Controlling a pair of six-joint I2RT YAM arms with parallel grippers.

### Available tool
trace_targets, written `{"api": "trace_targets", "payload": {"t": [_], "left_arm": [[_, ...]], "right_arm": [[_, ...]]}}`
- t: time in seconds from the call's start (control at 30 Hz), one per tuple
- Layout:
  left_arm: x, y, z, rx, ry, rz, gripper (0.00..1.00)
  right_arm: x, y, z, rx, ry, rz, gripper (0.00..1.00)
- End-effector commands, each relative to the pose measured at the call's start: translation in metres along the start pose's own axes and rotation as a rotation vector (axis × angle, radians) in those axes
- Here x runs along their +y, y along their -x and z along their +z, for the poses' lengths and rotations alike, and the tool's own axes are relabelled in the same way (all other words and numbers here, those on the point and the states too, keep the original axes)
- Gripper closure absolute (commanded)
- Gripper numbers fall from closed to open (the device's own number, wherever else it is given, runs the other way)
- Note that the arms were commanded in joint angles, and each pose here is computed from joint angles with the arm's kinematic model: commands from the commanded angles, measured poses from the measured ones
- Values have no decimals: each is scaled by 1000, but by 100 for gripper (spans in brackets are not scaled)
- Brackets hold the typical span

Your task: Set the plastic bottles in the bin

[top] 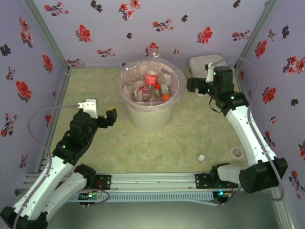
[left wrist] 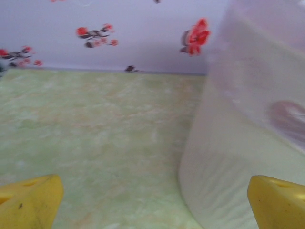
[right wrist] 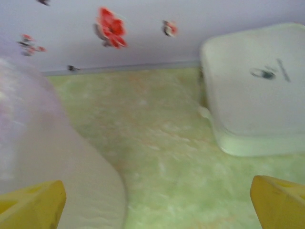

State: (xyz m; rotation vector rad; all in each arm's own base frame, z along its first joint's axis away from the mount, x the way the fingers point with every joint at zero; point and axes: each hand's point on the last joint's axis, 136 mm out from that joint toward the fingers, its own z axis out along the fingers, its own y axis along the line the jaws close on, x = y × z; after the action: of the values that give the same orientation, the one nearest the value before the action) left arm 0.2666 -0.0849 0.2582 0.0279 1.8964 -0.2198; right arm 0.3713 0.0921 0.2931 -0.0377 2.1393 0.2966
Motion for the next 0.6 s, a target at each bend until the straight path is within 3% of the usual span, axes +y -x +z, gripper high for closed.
{"api": "trace_targets", "payload": {"t": [0.0, 0.23, 0.57], "left_arm": [[36, -26, 16, 40, 153, 12, 0], [85, -57, 39, 49, 319, -15, 0], [104, -71, 68, 40, 374, 108, 0]], "right_arm": [[-42, -12, 2, -72, -195, 55, 0], [-85, -76, 14, -146, -349, 44, 0], [-125, -148, 55, -45, -514, -55, 1]]}}
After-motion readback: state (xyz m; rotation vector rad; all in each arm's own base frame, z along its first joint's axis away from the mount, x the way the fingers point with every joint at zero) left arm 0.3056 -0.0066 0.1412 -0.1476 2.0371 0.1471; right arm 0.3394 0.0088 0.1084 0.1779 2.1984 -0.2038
